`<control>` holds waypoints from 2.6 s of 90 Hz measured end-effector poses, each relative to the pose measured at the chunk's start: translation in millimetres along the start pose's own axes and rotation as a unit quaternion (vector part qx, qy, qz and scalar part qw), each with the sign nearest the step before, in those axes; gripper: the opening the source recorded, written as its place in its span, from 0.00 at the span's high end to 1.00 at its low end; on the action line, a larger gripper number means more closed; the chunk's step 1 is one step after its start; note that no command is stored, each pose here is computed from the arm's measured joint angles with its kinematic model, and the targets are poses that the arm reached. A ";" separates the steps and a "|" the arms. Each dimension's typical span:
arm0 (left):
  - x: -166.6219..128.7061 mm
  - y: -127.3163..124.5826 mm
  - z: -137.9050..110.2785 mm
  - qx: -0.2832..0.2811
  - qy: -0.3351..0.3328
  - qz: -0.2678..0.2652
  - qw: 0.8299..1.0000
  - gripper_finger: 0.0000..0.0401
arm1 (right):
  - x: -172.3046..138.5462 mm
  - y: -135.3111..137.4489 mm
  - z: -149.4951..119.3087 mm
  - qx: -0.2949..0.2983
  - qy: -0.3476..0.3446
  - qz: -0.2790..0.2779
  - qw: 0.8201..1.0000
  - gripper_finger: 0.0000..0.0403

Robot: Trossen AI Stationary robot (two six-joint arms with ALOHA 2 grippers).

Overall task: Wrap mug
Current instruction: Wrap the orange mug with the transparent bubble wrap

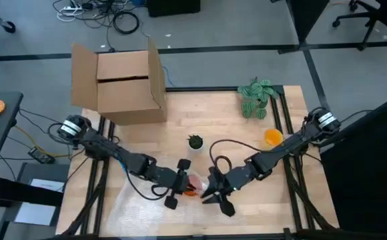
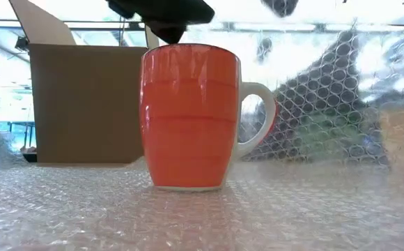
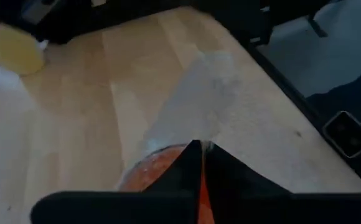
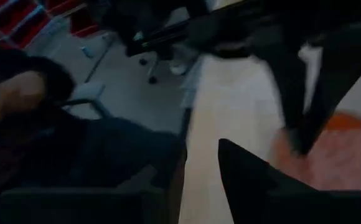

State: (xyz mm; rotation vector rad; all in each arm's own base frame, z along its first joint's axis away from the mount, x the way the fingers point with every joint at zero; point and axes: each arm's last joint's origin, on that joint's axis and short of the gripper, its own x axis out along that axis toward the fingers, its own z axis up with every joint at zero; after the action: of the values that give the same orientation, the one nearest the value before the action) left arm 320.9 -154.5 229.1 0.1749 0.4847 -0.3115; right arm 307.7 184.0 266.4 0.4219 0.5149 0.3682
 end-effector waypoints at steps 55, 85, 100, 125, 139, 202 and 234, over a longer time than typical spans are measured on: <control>29.4 -8.9 -28.9 0.011 0.061 -0.004 0.998 1.00 | -30.0 42.2 -78.5 0.253 0.220 -0.120 0.934 0.81; 31.2 5.3 -29.7 0.004 0.065 0.034 0.997 1.00 | -9.8 36.5 -123.8 0.280 0.278 -0.215 0.893 0.81; 32.1 14.0 -30.8 -0.002 0.069 0.045 0.997 1.00 | -18.1 30.5 -127.3 0.275 0.303 -0.266 0.873 0.81; 32.5 16.3 -31.4 -0.002 0.070 0.046 0.996 1.00 | -60.5 6.7 -119.2 0.232 0.329 -0.454 0.795 0.81; 32.5 16.3 -31.5 -0.001 0.071 0.046 0.996 1.00 | -49.8 -14.6 -116.9 0.239 0.337 -0.428 0.804 0.78; 32.6 16.2 -32.3 -0.003 0.073 0.046 0.996 1.00 | -41.4 -81.3 -101.8 0.189 0.422 -0.274 0.843 0.60; 32.9 17.8 -30.6 0.007 0.074 0.048 0.996 1.00 | -33.6 -94.0 -114.5 0.194 0.373 -0.228 0.878 0.72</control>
State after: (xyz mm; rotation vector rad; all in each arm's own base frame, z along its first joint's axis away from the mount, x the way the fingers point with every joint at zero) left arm 341.3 -138.8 188.2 0.2343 0.6188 -0.2092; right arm 240.2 122.7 144.8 0.5229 1.4326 -0.0564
